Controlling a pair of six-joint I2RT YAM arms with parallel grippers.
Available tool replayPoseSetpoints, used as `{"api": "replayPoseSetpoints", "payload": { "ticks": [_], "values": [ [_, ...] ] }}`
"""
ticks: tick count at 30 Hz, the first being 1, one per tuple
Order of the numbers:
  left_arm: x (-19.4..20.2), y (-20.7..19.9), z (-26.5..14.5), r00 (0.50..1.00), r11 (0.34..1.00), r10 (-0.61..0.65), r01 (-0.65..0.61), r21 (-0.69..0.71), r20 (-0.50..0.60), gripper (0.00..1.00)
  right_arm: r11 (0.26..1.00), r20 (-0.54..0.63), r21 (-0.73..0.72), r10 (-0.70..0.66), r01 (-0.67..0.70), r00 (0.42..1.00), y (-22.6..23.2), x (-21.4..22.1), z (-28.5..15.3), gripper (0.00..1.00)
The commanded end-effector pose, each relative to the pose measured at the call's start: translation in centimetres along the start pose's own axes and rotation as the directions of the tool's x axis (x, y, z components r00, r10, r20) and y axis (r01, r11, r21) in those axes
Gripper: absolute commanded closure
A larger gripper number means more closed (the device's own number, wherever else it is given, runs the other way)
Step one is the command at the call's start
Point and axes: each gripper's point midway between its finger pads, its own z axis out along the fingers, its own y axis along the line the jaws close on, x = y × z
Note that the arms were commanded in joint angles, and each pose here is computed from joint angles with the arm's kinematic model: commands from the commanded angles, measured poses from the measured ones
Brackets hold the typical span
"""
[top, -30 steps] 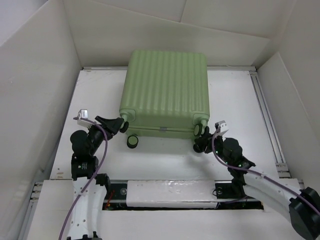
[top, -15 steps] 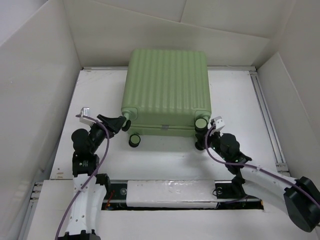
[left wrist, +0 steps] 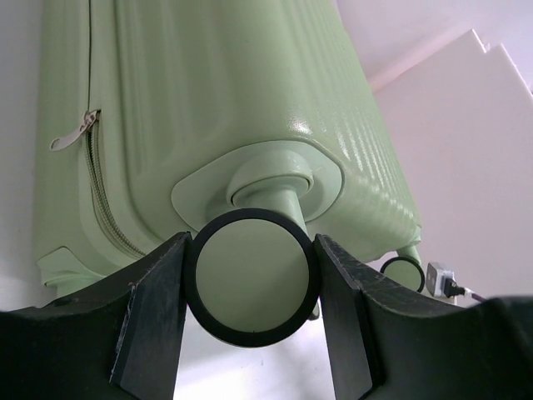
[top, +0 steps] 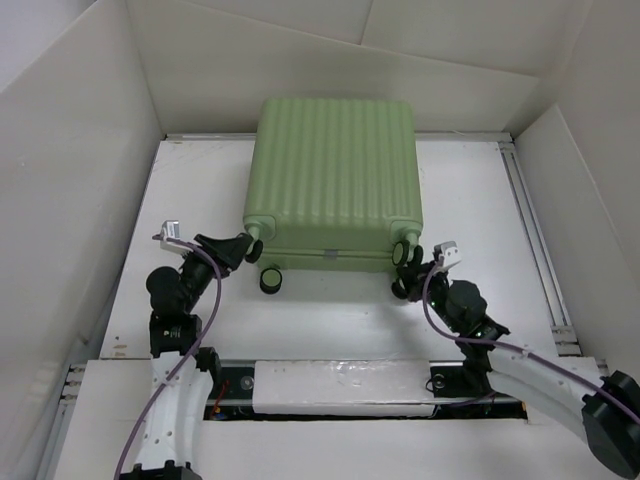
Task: Pack the luggage
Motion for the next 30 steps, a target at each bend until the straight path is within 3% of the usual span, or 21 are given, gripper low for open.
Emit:
{"api": "replayPoseSetpoints", "payload": {
  "ticks": [1, 4, 5, 8, 9, 11, 12, 14, 16, 18, 19, 22, 25, 29, 30],
  "values": [
    [0.0, -4.2, -0.7, 0.999, 0.982, 0.052, -0.049, 0.184, -0.007, 1.00, 0.971, 0.225, -0.230, 0.122, -0.069, 0.967, 6.2, -6.9, -0.5, 1.00],
    [0.1, -4.8, -1.1, 0.999, 0.977, 0.044, -0.042, 0.209, -0.005, 1.00, 0.946, 0.101, -0.308, 0.136, -0.099, 0.986, 10.5, -5.0, 0.0, 1.00],
    [0.1, -5.1, -1.3, 0.999, 0.976, 0.035, -0.034, 0.216, -0.002, 1.00, 0.945, 0.111, -0.310, 0.146, -0.106, 0.983, 11.8, -6.1, 0.4, 1.00],
    [0.2, -5.7, -1.6, 1.000, 0.971, 0.020, -0.016, 0.239, -0.017, 1.00, 0.944, 0.002, -0.309, 0.119, -0.113, 0.993, 16.3, -3.2, 1.0, 1.00],
    [0.2, -5.7, -1.6, 1.000, 0.971, 0.020, -0.016, 0.239, -0.017, 1.00, 0.963, 0.046, -0.239, 0.139, -0.124, 0.989, 16.9, -4.8, 2.0, 1.00],
    [0.5, -6.3, -2.0, 0.999, 0.964, 0.028, -0.020, 0.264, -0.025, 1.00, 0.988, -0.043, -0.134, 0.077, -0.082, 0.996, 18.2, -0.9, 2.7, 1.00],
    [0.5, -6.3, -2.0, 0.999, 0.964, 0.028, -0.020, 0.265, -0.025, 1.00, 0.993, 0.000, -0.078, 0.091, -0.090, 0.996, 18.7, -2.1, 3.6, 1.00],
    [0.7, -6.5, -2.4, 0.999, 0.962, 0.031, -0.021, 0.271, -0.033, 1.00, 0.997, -0.040, -0.060, 0.053, -0.055, 0.998, 19.7, -0.1, 4.8, 1.00],
    [1.1, -6.4, -2.5, 0.998, 0.963, 0.039, -0.025, 0.269, -0.047, 1.00, 0.998, -0.011, -0.010, 0.062, -0.062, 0.998, 21.4, -1.3, 5.6, 1.00],
    [1.4, -6.3, -2.7, 0.997, 0.964, 0.046, -0.028, 0.266, -0.060, 1.00, 0.996, -0.058, 0.090, 0.006, 0.000, 0.998, 21.2, 0.9, 5.2, 1.00],
    [1.5, -6.1, -2.6, 0.997, 0.965, 0.051, -0.033, 0.261, -0.062, 1.00, 0.986, -0.027, 0.165, 0.014, -0.009, 1.000, 20.7, -0.3, 5.2, 1.00],
    [1.7, -6.0, -2.7, 0.996, 0.964, 0.063, -0.042, 0.263, -0.069, 1.00, 0.978, -0.028, 0.210, 0.020, -0.014, 0.999, 18.8, -0.2, 4.2, 1.00],
    [2.1, -6.0, -2.8, 0.996, 0.961, 0.035, -0.012, 0.276, -0.080, 1.00, 0.987, -0.035, 0.160, 0.017, -0.011, 0.999, 18.5, -1.5, 4.4, 1.00],
    [2.3, -6.4, -3.2, 0.995, 0.955, 0.049, -0.022, 0.296, -0.085, 1.00, 0.998, -0.040, -0.063, 0.002, -0.004, 0.999, 23.4, -1.5, 6.3, 1.00],
    [2.2, -6.6, -3.2, 0.995, 0.953, 0.044, -0.017, 0.302, -0.084, 1.00, 0.982, -0.059, -0.185, 0.017, -0.028, 0.998, 26.4, -1.3, 6.6, 1.00]
  ]
}}
